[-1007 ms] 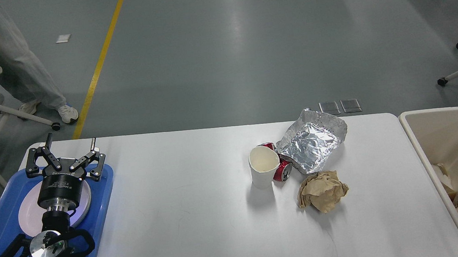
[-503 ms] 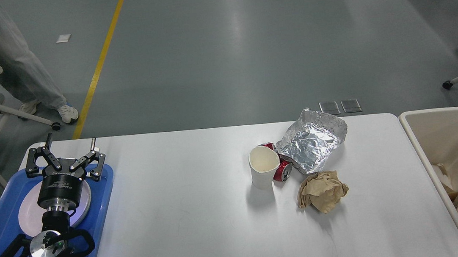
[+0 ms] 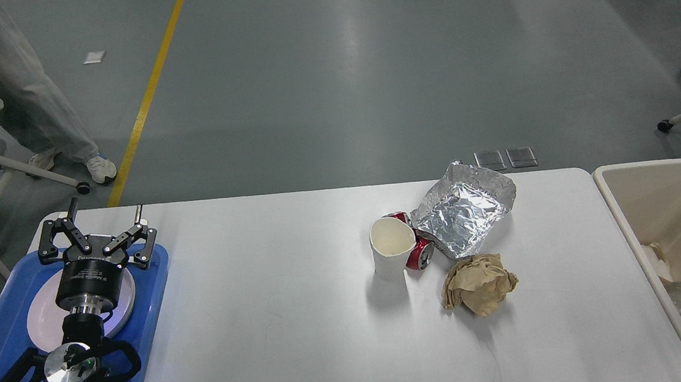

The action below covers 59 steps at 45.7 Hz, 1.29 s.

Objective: Tidy desktop
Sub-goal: 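Raise the right gripper and move it toward the crumpled foil wrapper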

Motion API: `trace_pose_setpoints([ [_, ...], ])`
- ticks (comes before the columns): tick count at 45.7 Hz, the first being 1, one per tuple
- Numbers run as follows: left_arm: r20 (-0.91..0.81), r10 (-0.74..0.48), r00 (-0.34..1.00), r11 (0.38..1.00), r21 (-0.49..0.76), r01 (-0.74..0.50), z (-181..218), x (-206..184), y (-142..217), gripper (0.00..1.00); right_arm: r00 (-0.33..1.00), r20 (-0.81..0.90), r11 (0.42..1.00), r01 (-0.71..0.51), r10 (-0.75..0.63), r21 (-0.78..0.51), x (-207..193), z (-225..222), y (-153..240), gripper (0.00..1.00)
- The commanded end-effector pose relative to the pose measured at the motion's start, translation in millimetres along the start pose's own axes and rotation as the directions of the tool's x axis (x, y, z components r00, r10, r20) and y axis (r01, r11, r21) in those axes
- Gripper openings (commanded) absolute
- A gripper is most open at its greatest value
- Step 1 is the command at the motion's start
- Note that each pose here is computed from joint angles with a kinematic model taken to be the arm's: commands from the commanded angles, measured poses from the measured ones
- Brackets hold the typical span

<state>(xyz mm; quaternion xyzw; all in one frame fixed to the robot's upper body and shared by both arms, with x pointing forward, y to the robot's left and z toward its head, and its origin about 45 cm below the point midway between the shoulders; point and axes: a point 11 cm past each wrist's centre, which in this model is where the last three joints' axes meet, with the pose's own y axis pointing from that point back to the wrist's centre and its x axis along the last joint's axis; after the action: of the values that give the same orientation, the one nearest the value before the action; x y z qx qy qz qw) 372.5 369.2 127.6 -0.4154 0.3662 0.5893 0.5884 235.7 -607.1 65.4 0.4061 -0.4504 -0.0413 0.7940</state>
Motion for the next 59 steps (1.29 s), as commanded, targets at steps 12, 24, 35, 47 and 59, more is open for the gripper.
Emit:
trace_pose_setpoints([
  [12, 0.0, 0.0, 1.0, 1.0, 0.0, 0.0, 0, 0, 0, 0.96, 0.945, -0.26, 0.966, 0.234, -0.201, 0.106, 54, -68, 62, 1.0],
  [24, 0.0, 0.0, 1.0, 1.0, 0.0, 0.0, 0, 0, 0, 0.96, 0.743, -0.563, 0.884, 0.465, -0.361, 0.047, 125, -132, 198, 1.0],
  [35, 0.0, 0.0, 1.0, 1.0, 0.0, 0.0, 0, 0, 0, 0.96, 0.617, -0.73, 0.856, 0.51, -0.294, 0.086, 135, -177, 316, 1.0],
  [47, 0.0, 0.0, 1.0, 1.0, 0.0, 0.0, 0, 0, 0, 0.96, 0.61, -0.741, 0.808, 0.566, -0.279, 0.162, 115, -181, 394, 1.0],
  [59, 0.0, 0.0, 1.0, 1.0, 0.0, 0.0, 0, 0, 0, 0.96, 0.626, -0.763, 0.837, 0.498, -0.164, 0.228, 108, -190, 425, 1.0],
])
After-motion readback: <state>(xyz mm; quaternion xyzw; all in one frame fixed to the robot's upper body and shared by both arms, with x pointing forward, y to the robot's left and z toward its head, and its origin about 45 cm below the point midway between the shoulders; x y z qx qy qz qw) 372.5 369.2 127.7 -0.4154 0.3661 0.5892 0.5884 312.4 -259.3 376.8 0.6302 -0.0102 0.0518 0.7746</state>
